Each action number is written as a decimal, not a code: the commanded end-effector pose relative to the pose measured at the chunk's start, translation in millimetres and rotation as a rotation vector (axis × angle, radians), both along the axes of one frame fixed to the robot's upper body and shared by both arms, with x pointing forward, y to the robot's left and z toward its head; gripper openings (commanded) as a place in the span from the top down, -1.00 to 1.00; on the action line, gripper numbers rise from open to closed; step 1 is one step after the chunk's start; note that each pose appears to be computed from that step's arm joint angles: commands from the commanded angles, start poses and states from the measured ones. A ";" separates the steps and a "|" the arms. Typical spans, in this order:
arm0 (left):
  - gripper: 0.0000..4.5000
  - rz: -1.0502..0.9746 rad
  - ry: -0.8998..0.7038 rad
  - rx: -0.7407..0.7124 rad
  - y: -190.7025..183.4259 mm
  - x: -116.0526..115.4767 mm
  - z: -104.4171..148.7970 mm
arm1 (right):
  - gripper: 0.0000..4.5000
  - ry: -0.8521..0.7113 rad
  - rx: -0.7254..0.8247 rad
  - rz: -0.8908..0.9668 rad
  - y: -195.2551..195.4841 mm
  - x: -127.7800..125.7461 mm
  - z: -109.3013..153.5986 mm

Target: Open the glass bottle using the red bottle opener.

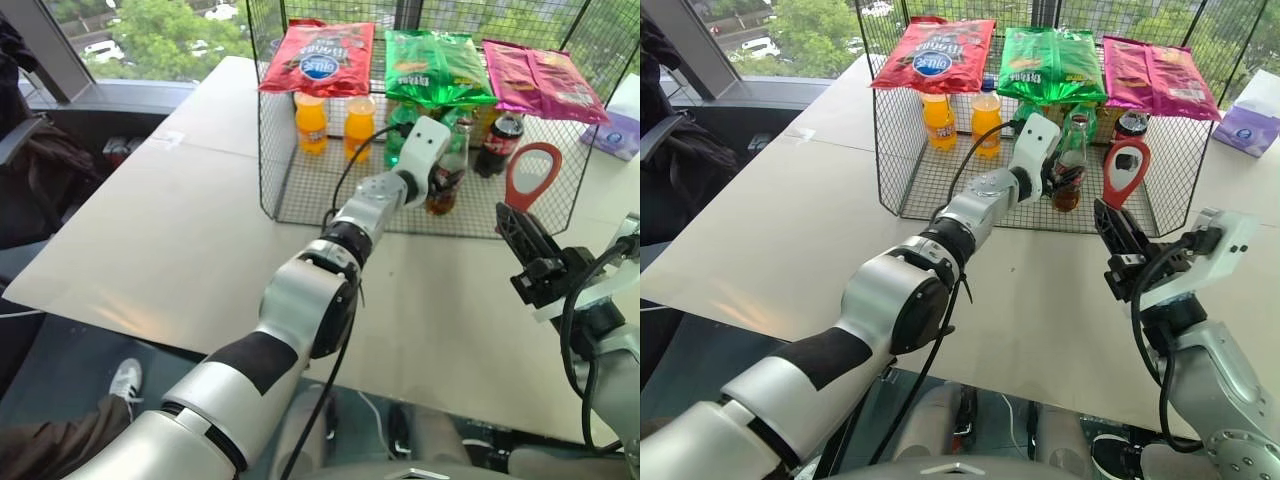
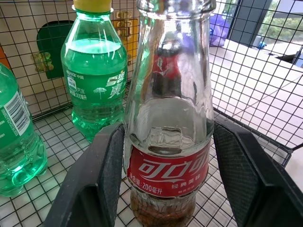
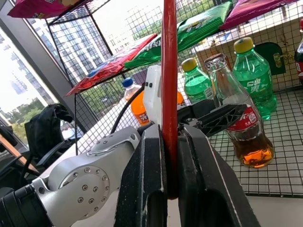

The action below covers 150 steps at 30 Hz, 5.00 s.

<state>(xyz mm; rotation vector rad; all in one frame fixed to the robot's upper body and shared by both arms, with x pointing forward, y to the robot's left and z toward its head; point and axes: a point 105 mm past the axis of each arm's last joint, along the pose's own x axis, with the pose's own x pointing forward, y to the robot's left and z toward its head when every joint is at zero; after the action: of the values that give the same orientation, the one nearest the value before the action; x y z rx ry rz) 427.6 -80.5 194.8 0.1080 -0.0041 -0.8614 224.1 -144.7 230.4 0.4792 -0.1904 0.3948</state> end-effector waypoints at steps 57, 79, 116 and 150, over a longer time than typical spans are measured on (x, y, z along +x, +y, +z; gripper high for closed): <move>0.00 -0.581 -0.073 0.014 139.3 -110.2 -29.1 | 1.00 0.069 -0.179 0.238 38.7 45.6 -41.6; -0.77 -0.650 -0.067 0.063 127.7 -102.4 -26.2 | 1.00 0.042 -0.187 0.282 49.5 41.9 -35.8; -0.96 -0.666 -0.131 -0.002 133.6 -89.9 -14.2 | 1.00 -0.219 -0.863 -0.044 30.8 44.6 -38.1; 0.02 -0.782 -0.107 0.022 114.2 -99.4 1.2 | 1.00 -0.542 -1.190 -0.120 69.7 40.8 -49.5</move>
<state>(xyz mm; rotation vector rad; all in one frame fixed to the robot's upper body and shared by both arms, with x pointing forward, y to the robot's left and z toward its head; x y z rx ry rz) 335.8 41.7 179.9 0.1517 -0.0786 -1.5921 270.5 -89.5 183.7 -0.8024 -0.4167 0.3941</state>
